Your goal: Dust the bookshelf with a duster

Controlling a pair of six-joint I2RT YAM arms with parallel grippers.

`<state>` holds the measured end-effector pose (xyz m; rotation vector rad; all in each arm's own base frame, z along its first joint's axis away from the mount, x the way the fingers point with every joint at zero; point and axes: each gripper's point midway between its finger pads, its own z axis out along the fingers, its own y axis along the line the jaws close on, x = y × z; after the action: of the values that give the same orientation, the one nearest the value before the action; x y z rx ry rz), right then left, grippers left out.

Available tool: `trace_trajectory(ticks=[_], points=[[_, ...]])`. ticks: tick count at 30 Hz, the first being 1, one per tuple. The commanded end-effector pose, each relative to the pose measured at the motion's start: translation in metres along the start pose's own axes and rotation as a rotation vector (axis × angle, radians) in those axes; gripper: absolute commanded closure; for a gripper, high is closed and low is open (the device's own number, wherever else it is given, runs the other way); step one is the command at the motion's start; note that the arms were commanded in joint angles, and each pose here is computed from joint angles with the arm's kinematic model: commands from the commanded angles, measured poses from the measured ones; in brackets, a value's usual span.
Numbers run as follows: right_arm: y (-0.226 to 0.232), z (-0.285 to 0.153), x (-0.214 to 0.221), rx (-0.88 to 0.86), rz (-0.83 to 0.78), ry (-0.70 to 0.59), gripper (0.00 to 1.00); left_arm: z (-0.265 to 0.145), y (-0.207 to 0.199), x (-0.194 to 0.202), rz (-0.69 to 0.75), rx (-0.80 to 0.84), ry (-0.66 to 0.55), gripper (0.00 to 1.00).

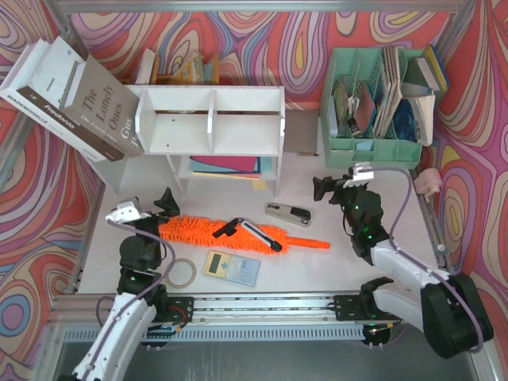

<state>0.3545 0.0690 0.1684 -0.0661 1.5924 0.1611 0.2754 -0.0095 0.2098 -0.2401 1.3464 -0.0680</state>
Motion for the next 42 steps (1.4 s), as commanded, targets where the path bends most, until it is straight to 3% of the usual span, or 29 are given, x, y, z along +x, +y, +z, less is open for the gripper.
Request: trace_trajectory(ticks=[1, 9, 16, 20, 25, 42], points=[[-0.02, -0.017, 0.02, 0.254, 0.386, 0.188, 0.01, -0.02, 0.004, 0.029, -0.112, -0.027, 0.142, 0.02], [0.05, -0.032, 0.022, -0.134, 0.269, 0.368, 0.01, -0.047, 0.027, 0.038, -0.378, -0.267, 0.275, 0.02], [0.146, -0.055, 0.051, -0.377, -0.03, 0.511, 0.08, -0.073, 0.053, 0.062, -0.416, -0.468, 0.384, 0.01], [0.179, -0.065, 0.06, -0.496, -0.125, 0.533, 0.12, -0.067, 0.037, 0.064, -0.344, -0.343, 0.422, 0.02], [0.201, -0.069, 0.08, -0.556, -0.221, 0.587, 0.22, -0.068, 0.032, 0.069, -0.263, -0.304, 0.489, 0.02], [0.236, -0.063, 0.109, -0.595, -0.3, 0.66, 0.48, -0.065, 0.013, 0.084, -0.249, -0.171, 0.529, 0.02]])
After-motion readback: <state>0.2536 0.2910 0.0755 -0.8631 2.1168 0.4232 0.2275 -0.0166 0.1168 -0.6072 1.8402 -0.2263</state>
